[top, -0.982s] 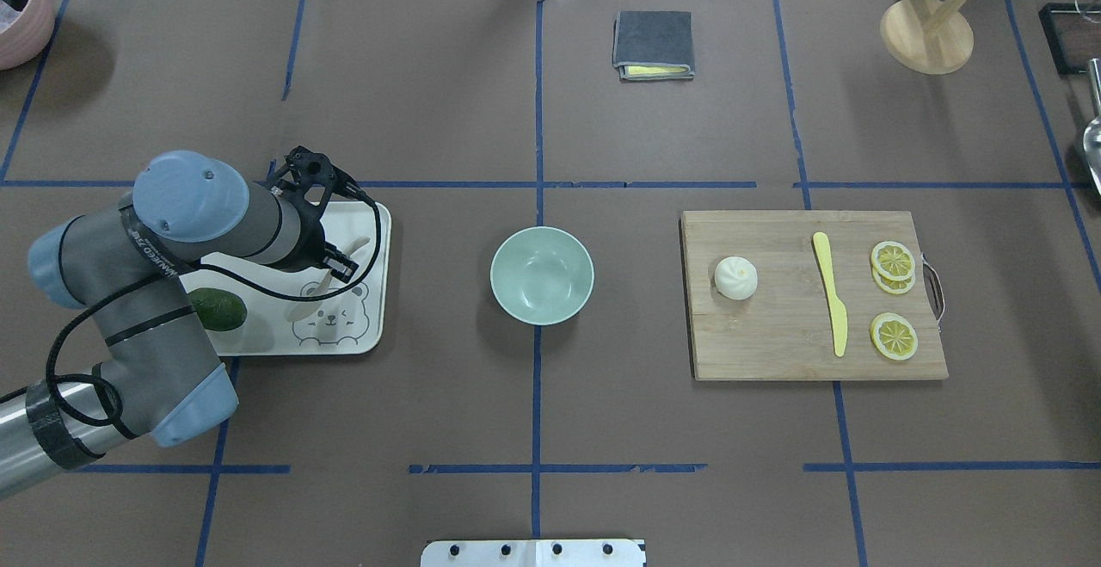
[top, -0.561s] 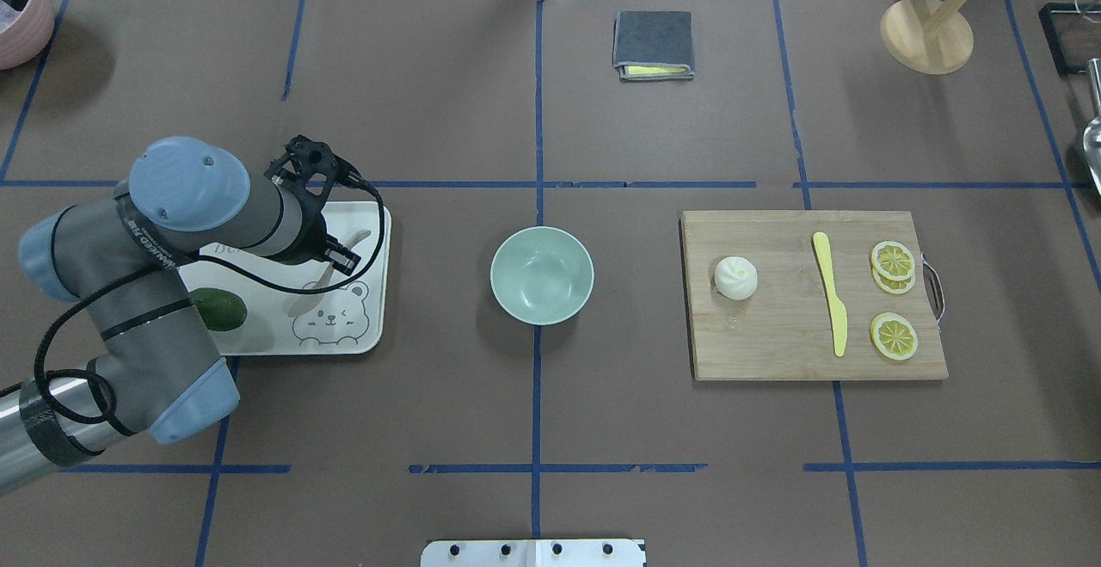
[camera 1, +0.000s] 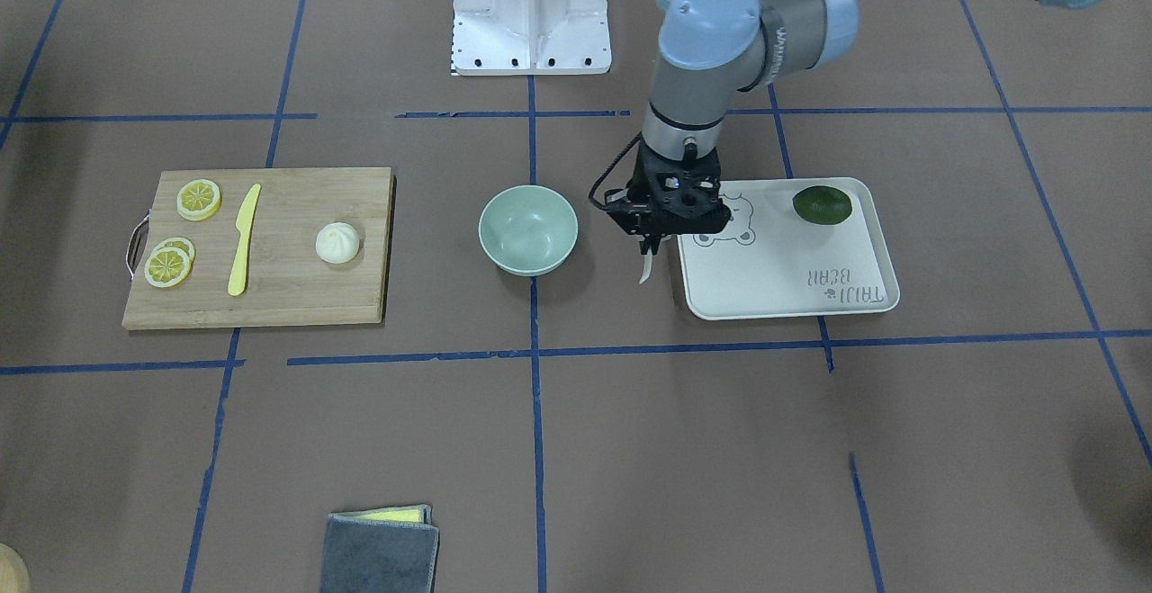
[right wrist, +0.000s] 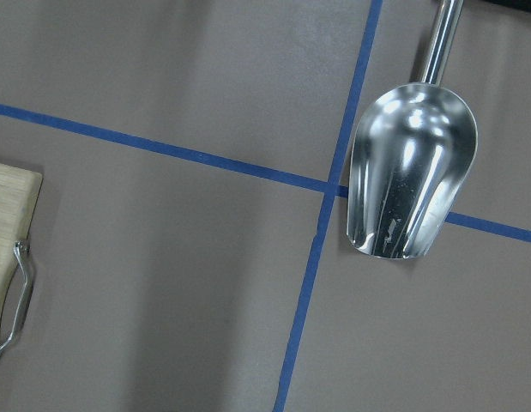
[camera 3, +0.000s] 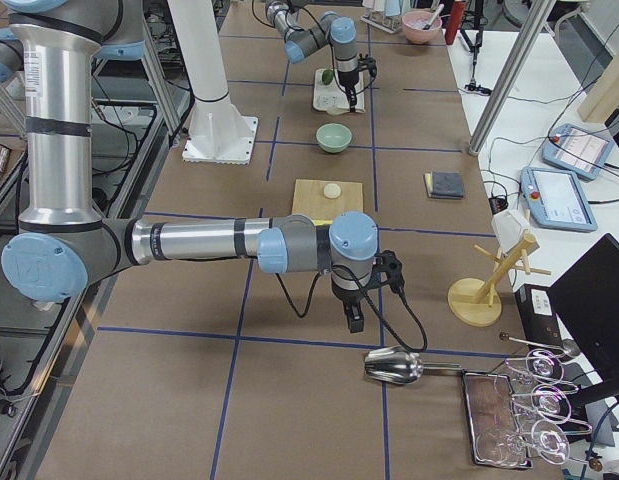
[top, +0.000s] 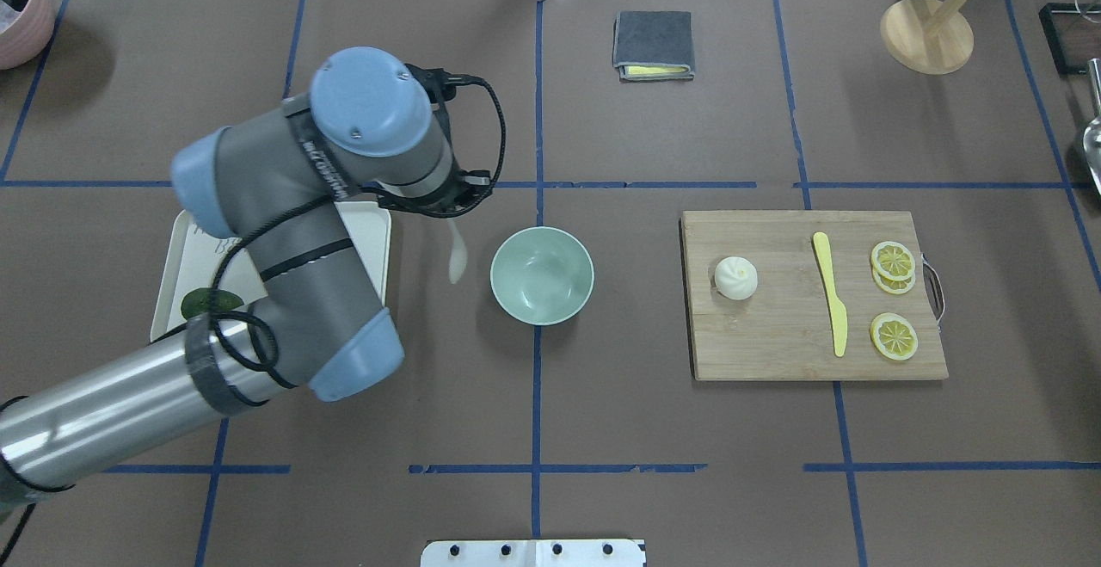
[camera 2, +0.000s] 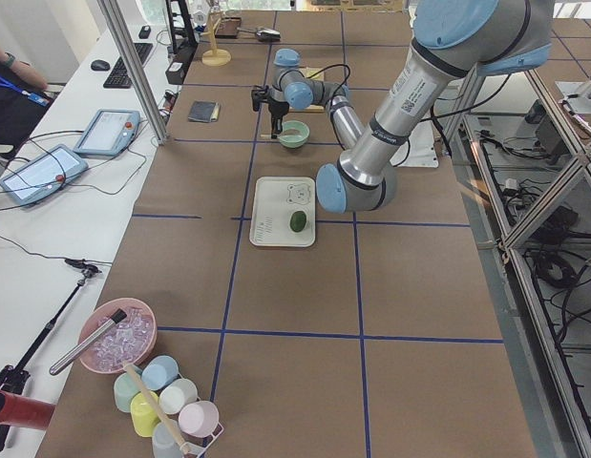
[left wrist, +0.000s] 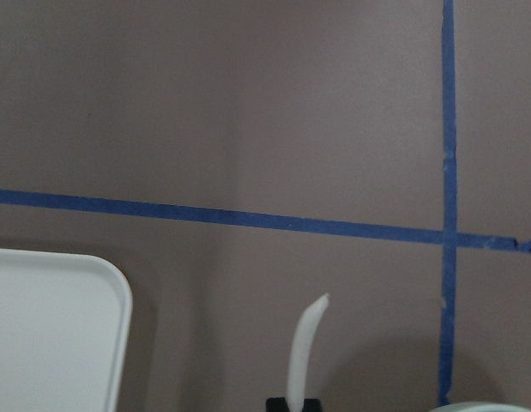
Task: Put spoon and bun in bowl
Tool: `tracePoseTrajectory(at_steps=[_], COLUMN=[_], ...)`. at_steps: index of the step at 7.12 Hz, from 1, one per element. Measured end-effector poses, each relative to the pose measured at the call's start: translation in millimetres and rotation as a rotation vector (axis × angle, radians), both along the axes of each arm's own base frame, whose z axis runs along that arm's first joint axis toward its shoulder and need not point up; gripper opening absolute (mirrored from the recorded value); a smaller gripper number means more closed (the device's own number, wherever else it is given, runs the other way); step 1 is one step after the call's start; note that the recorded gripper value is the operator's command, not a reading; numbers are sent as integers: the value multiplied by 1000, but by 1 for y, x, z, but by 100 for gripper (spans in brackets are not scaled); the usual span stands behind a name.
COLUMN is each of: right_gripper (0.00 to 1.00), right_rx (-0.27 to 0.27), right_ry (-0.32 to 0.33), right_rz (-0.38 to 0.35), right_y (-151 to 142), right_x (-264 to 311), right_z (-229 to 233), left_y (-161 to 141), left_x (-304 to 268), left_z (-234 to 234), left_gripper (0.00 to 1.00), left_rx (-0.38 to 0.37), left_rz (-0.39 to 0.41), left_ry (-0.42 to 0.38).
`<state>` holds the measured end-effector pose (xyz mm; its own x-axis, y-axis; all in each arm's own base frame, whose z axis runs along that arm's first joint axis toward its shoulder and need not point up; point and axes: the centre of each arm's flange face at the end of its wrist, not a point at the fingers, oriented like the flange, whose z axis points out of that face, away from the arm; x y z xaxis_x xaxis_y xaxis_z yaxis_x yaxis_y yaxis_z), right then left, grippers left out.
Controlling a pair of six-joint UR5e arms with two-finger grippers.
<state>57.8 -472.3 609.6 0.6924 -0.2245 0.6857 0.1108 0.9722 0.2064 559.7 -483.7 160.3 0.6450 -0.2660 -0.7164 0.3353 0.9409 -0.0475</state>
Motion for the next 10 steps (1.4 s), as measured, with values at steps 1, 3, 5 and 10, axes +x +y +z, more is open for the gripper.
tracePoseTrajectory(at_steps=[1,3,5,10], right_gripper=[100,100,100,100], right_rx=[-1,-2,1,25], right_ry=[0,0,0,8], right_rz=[0,0,0,3], right_y=[0,0,-1,-8], right_x=[0,0,0,0], right_z=[0,1,0,-12], left_y=[5,16,17,26], left_x=[26,48,49,-75], left_z=[-8,-8,-3,21], left_gripper=[0,99,100,100], left_rx=[-50,-102,-75,330], left_rz=[-51,-95,-97,193], left_ry=[-6,-12,-27,-59])
